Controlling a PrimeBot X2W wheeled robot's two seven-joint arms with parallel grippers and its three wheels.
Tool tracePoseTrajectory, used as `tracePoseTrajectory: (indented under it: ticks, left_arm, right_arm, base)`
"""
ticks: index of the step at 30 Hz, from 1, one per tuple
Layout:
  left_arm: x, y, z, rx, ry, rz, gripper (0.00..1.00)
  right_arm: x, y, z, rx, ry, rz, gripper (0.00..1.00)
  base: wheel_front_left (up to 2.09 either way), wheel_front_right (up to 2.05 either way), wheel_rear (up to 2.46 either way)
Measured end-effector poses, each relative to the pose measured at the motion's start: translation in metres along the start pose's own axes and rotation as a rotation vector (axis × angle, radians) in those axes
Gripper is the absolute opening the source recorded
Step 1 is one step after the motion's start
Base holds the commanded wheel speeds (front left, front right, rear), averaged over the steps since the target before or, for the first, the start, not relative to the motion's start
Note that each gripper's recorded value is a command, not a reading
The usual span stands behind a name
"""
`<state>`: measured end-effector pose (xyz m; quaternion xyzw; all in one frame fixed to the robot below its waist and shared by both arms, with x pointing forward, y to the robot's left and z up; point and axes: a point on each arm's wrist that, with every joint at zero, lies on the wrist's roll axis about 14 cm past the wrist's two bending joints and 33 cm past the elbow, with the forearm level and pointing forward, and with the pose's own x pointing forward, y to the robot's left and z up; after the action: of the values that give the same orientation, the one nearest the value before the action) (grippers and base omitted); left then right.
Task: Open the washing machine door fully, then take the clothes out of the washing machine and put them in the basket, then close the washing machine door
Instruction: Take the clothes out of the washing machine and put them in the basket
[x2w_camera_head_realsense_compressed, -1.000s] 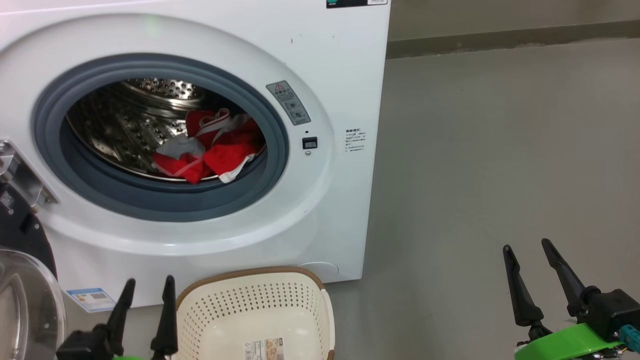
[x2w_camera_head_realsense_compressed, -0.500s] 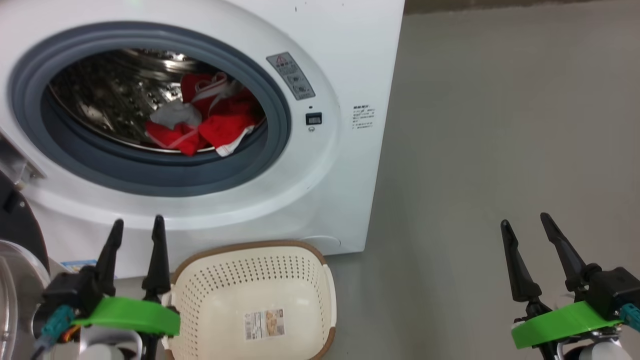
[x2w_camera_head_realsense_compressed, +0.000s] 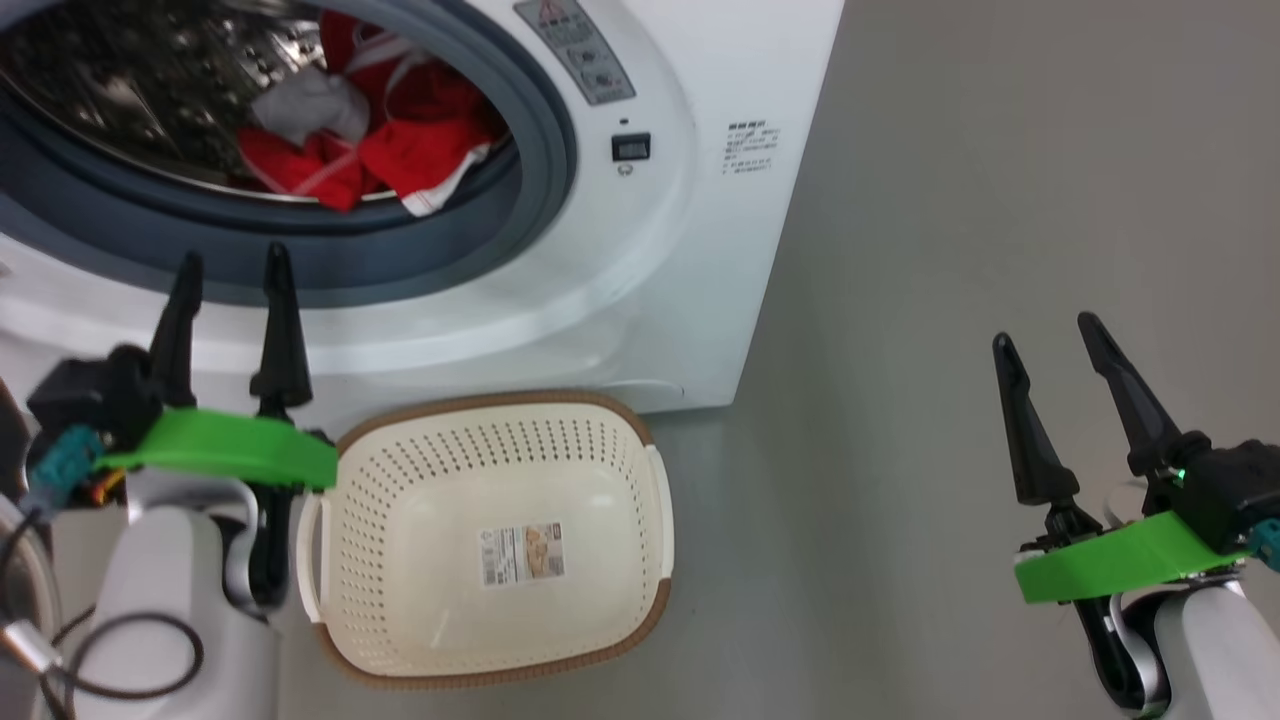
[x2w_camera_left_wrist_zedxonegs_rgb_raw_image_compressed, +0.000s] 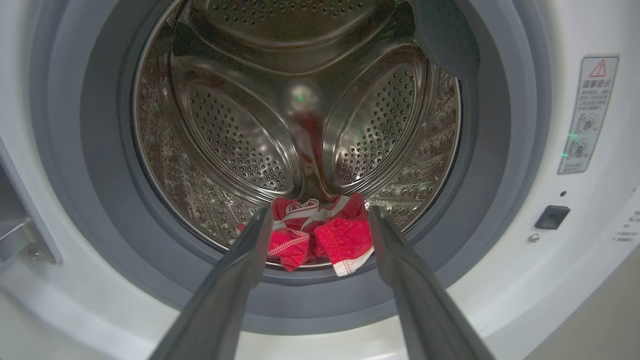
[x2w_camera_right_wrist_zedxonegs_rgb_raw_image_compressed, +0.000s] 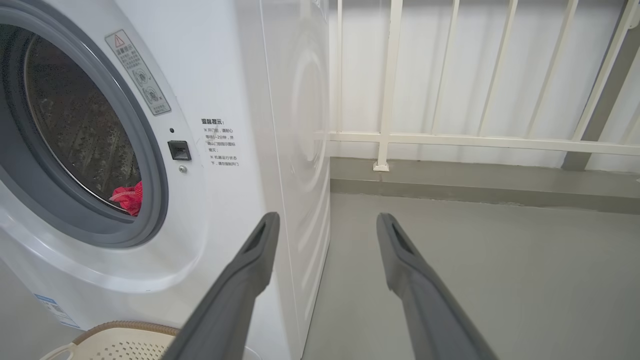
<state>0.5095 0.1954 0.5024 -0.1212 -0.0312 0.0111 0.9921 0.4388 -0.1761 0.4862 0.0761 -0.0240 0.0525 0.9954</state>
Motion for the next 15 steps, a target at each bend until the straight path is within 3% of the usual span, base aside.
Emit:
tracePoseTrajectory:
  ticks: [9,15]
  left_arm:
    - [0.051,-0.004,-0.02,-0.001,0.043,0.001,1.0]
    - [0.082,-0.007,-0.036,0.053,0.083,-0.007,1.0]
  right_arm:
    - [0.019,-0.001,-0.029,0.004,0.056,0.012,1.0]
    - [0.03,-0.005,-0.04,-0.002,0.073,0.012,1.0]
  base:
    - [0.0,0.0,0.0]
    - [0.0,0.0,0.0]
